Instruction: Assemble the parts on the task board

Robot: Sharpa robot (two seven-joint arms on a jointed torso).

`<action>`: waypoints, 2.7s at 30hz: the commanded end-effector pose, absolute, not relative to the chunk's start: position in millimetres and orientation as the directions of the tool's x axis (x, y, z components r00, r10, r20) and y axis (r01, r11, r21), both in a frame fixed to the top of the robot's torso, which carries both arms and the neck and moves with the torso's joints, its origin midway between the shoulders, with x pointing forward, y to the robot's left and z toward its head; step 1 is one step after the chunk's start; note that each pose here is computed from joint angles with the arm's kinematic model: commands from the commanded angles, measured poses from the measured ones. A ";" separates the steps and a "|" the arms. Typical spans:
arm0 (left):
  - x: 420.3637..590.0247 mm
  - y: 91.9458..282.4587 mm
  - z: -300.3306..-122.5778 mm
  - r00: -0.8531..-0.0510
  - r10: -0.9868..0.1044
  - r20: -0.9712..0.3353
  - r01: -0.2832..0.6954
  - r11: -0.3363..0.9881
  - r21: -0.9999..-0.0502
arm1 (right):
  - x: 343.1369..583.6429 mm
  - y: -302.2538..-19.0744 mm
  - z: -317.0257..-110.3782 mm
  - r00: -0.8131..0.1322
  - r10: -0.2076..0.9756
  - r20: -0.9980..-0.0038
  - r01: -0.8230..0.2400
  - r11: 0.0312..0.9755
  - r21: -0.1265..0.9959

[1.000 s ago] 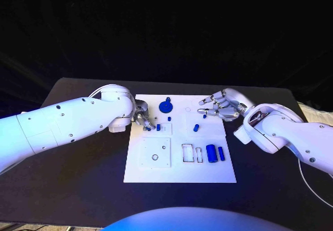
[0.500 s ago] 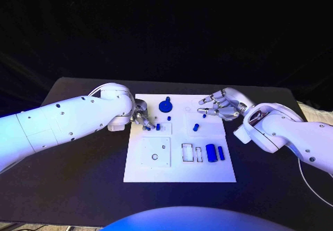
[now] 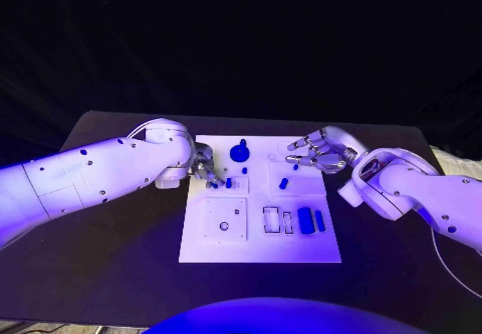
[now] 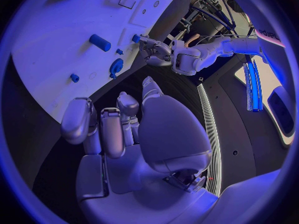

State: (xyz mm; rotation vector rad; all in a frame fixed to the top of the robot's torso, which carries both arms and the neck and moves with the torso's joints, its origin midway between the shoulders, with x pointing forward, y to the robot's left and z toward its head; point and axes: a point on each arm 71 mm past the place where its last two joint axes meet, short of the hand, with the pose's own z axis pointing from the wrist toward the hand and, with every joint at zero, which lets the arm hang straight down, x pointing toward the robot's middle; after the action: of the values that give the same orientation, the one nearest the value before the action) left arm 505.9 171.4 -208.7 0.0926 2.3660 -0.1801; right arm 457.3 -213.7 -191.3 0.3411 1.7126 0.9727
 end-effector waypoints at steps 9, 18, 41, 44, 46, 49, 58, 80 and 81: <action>498.2 177.0 -226.0 -0.764 0.096 -0.638 0.142 0.990 -0.020 | 456.5 -212.3 -191.8 -0.387 0.641 -0.663 -0.243 0.623 0.744; 499.1 177.9 -225.7 -0.759 0.094 -0.644 0.138 0.990 -0.018 | 456.5 -212.2 -191.8 -0.387 0.641 -0.663 -0.243 0.622 0.744; 504.2 184.9 -216.4 -0.673 -0.217 -0.707 -0.036 0.964 -0.262 | 456.9 -212.8 -192.0 -0.387 0.641 -0.663 -0.243 0.623 0.743; 503.8 186.8 -216.1 -0.672 -0.226 -0.705 -0.043 0.963 -0.268 | 457.0 -212.8 -192.1 -0.387 0.641 -0.663 -0.243 0.623 0.743; 503.4 188.2 -215.4 -0.668 -0.233 -0.707 -0.047 0.961 -0.273 | 457.1 -212.9 -192.3 -0.387 0.641 -0.663 -0.242 0.623 0.743; 503.4 190.9 -212.3 -0.654 -0.262 -0.709 -0.058 0.953 -0.299 | 457.3 -212.9 -192.5 -0.387 0.640 -0.663 -0.242 0.624 0.743; 505.4 198.6 -194.3 -0.590 -0.426 -0.685 -0.076 0.875 -0.478 | 458.0 -213.0 -193.1 -0.387 0.640 -0.664 -0.241 0.625 0.743; 502.3 132.4 -181.1 -0.297 -0.298 -0.907 0.560 0.715 -0.418 | 459.6 -212.1 -195.2 -0.386 0.643 -0.661 -0.240 0.622 0.746; 502.7 130.1 -182.8 -0.289 -0.271 -0.918 0.568 0.724 -0.392 | 459.6 -211.9 -195.2 -0.387 0.644 -0.660 -0.240 0.621 0.746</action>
State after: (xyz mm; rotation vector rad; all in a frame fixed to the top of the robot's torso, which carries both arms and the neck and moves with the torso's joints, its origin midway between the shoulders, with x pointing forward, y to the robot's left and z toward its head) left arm 504.3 135.2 -187.3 0.0649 1.7730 -0.8596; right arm 460.4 -214.0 -194.6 0.3456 1.7162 0.9671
